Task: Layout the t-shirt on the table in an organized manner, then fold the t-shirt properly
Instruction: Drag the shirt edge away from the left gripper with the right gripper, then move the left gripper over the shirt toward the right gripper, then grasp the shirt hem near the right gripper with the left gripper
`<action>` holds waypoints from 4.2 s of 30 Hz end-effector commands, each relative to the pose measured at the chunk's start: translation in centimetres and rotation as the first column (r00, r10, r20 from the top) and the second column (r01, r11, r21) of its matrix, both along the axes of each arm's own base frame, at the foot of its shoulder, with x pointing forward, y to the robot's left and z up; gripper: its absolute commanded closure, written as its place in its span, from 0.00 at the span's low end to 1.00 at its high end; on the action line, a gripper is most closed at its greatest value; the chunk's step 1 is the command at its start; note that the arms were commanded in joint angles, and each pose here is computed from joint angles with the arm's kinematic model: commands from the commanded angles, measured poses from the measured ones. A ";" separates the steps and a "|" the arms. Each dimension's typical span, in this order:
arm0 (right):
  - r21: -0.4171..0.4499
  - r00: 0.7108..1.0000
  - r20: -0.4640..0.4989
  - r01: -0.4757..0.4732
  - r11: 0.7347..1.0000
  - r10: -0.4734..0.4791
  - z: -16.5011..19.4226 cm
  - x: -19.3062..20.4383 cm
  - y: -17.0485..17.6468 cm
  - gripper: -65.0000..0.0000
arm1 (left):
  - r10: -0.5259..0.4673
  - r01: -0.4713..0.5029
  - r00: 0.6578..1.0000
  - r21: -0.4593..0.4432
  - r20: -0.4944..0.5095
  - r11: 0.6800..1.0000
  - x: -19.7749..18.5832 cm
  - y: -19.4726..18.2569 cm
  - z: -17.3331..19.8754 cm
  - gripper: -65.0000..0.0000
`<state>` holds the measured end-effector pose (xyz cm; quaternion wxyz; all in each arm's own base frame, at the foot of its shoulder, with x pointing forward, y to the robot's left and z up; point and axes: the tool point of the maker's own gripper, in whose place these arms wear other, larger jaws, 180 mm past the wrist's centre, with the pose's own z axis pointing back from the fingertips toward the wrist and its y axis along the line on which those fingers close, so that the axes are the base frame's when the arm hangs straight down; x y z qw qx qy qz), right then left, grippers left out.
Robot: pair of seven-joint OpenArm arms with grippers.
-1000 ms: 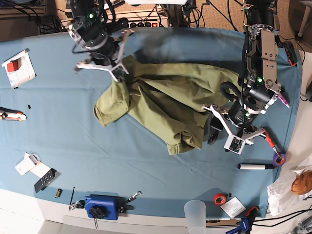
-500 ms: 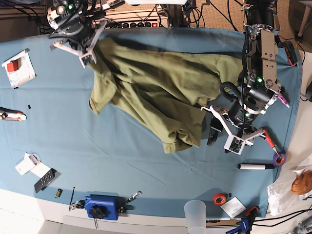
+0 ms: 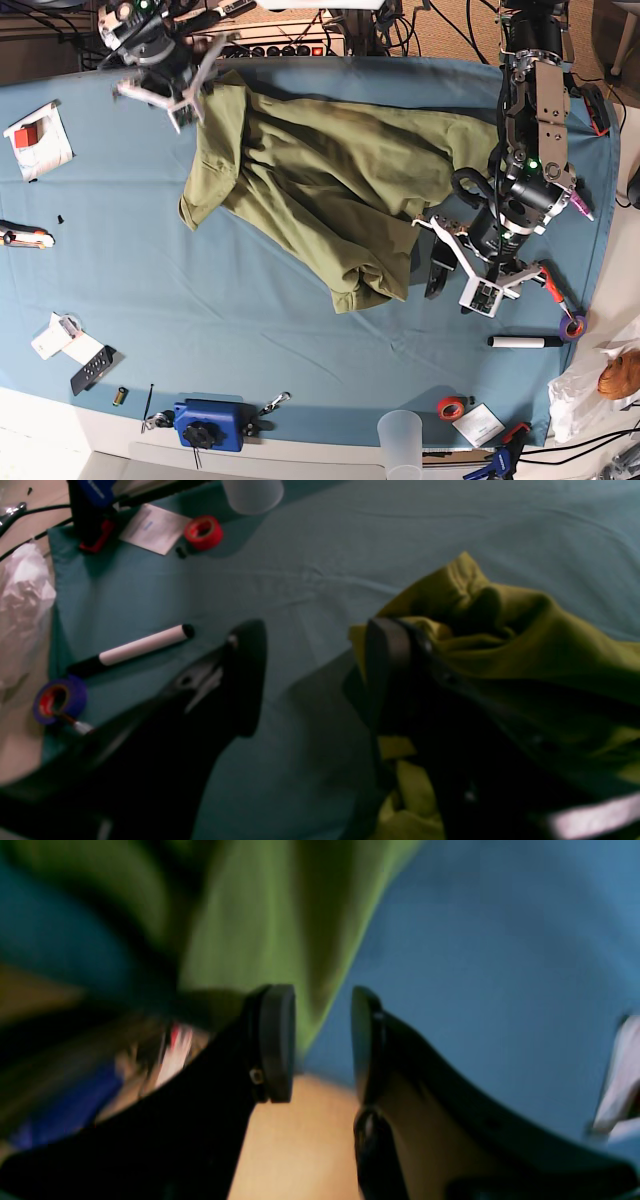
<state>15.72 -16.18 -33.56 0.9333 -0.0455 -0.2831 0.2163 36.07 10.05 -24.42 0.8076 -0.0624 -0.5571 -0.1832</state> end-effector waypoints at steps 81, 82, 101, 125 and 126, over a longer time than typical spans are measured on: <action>-0.174 0.962 0.002 0.269 0.947 -0.273 0.2 -0.4 -8.5 0.74 | -0.584 0.584 0.811 -0.008 -0.010 0.811 -5.6 -13.9 -2.3 0.51; -0.174 0.962 0.001 0.269 0.947 -0.273 0.2 -0.4 -8.5 0.74 | -0.603 0.603 0.798 -0.001 -0.004 0.798 -5.7 -14.5 -2.1 0.51; -0.171 0.962 0.007 0.269 0.948 -0.271 0.3 -0.3 -8.5 0.74 | -0.603 0.605 0.795 0.172 -0.075 0.777 -2.4 -19.0 -4.5 0.71; -0.171 0.963 0.007 0.268 0.948 -0.271 0.3 -0.3 -8.5 0.74 | -0.592 0.591 0.793 0.055 0.142 0.805 3.2 -28.8 4.0 0.76; -0.171 0.963 0.008 0.268 0.948 -0.271 0.3 -0.3 -8.5 0.74 | -0.587 0.584 0.800 0.062 0.122 0.809 3.4 -28.7 3.6 0.64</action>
